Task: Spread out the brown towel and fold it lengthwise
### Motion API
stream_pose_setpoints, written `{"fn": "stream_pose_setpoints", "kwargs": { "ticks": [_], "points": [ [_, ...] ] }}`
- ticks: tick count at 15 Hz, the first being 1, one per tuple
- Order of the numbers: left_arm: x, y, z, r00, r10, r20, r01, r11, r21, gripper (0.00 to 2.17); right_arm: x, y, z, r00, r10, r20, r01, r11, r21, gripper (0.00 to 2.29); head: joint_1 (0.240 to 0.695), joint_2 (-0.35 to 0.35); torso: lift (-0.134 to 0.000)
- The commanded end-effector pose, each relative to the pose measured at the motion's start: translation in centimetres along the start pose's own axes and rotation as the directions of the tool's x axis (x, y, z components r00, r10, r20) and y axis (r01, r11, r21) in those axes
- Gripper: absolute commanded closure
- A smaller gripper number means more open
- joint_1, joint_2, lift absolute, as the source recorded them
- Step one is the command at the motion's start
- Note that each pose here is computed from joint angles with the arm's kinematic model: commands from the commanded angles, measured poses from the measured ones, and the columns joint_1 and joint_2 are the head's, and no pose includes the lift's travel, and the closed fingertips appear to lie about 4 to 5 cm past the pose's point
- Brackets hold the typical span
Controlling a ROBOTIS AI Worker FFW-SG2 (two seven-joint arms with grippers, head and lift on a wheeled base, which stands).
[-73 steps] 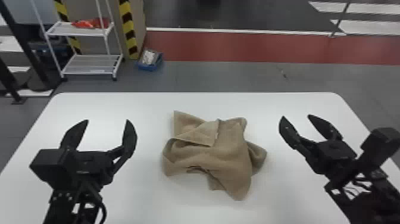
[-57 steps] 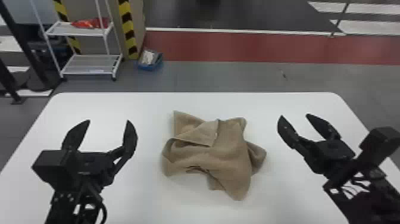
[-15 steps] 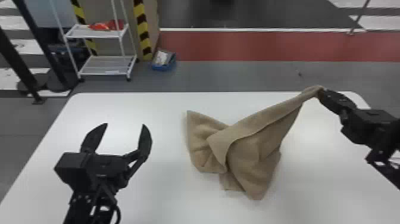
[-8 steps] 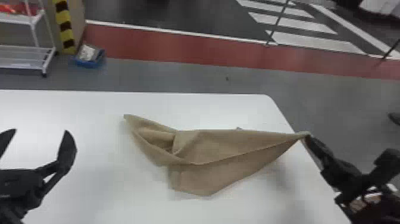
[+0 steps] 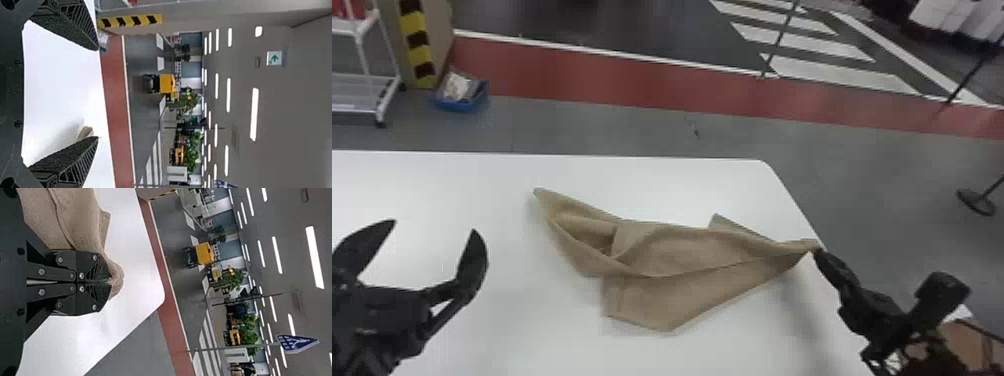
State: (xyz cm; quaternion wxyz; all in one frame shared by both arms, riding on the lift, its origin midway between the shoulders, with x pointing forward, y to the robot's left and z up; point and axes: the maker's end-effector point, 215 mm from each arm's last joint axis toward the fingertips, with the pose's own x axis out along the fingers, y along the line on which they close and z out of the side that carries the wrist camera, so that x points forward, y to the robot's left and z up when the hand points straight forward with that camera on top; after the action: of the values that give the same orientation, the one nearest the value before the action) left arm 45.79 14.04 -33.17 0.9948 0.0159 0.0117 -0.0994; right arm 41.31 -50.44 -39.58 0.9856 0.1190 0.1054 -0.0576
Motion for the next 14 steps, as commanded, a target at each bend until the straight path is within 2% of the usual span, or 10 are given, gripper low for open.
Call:
{"fn": "stream_pose_setpoints", "kwargs": {
  "ticks": [1,3,7,12,14],
  "points": [
    [2.0,-3.1,-0.6,0.996,-0.073,-0.06,0.07,0.996,-0.052,0.08,-0.2,1.8,-0.4,1.0,0.026,-0.007,-0.026,1.0,-0.008,1.48,0.695,-0.35,-0.124],
    [3.6,-5.8,-1.3,0.986,-0.129,-0.105,0.118,0.987,-0.108,0.14,0.2,4.2,-1.6,0.998,0.06,-0.032,-0.061,0.998,-0.021,1.48,0.695,-0.35,-0.124],
    [6.9,-11.0,-3.1,0.963,-0.194,-0.186,0.172,0.977,-0.127,0.21,0.3,7.1,-3.1,0.992,0.107,-0.059,-0.11,0.993,-0.041,1.48,0.695,-0.35,-0.124],
    [11.3,-15.3,-3.6,0.946,-0.223,-0.234,0.205,0.974,-0.098,0.21,0.2,9.0,-3.9,0.988,0.139,-0.061,-0.143,0.987,-0.069,1.48,0.695,-0.35,-0.124],
    [13.0,-16.2,-4.5,0.939,-0.214,-0.271,0.206,0.977,-0.058,0.21,0.2,9.3,-3.9,0.988,0.143,-0.058,-0.148,0.986,-0.079,1.48,0.695,-0.35,-0.124]
  ]
}}
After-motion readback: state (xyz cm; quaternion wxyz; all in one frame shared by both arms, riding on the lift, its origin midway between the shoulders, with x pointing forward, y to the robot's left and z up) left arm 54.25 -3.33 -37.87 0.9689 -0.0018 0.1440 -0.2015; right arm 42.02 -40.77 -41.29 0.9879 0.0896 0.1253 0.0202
